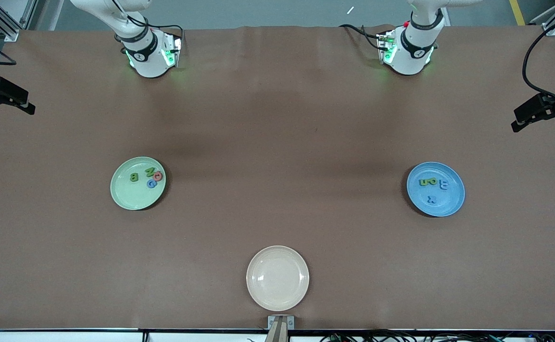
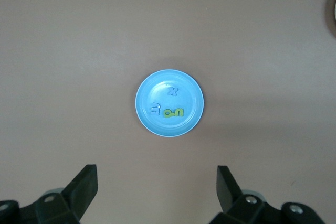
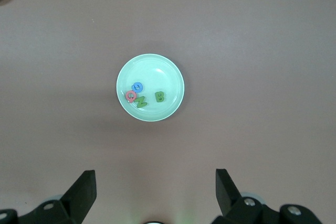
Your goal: Sort upper and lower case letters into plates
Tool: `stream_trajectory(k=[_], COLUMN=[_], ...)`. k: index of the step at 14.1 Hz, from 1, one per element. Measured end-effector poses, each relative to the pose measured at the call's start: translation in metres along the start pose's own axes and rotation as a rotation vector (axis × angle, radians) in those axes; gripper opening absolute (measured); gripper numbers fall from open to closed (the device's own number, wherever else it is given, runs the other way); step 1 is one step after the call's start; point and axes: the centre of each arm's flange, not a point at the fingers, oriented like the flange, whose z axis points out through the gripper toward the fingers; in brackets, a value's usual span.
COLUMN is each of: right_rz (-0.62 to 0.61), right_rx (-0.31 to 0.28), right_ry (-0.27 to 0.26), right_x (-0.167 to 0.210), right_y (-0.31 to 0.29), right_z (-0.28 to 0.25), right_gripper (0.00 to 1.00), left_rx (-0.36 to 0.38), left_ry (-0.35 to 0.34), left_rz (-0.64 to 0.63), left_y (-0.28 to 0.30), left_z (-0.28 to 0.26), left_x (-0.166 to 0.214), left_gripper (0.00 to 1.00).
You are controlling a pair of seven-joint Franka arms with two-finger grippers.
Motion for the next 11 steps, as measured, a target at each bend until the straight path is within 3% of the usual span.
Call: stream_trajectory(k=[11], right_rz=[-0.003], right_rx=[-0.017], right_ry=[0.008], right_x=[0.0011], right_y=[0.0007], right_z=[-0.0009], right_gripper=[1.00], left_rx=[0.000], left_ry=[-0.024], left_rz=[0.000], left_y=[0.0000], left_z=[0.0021], left_x=[-0.0026], left_gripper=[1.00])
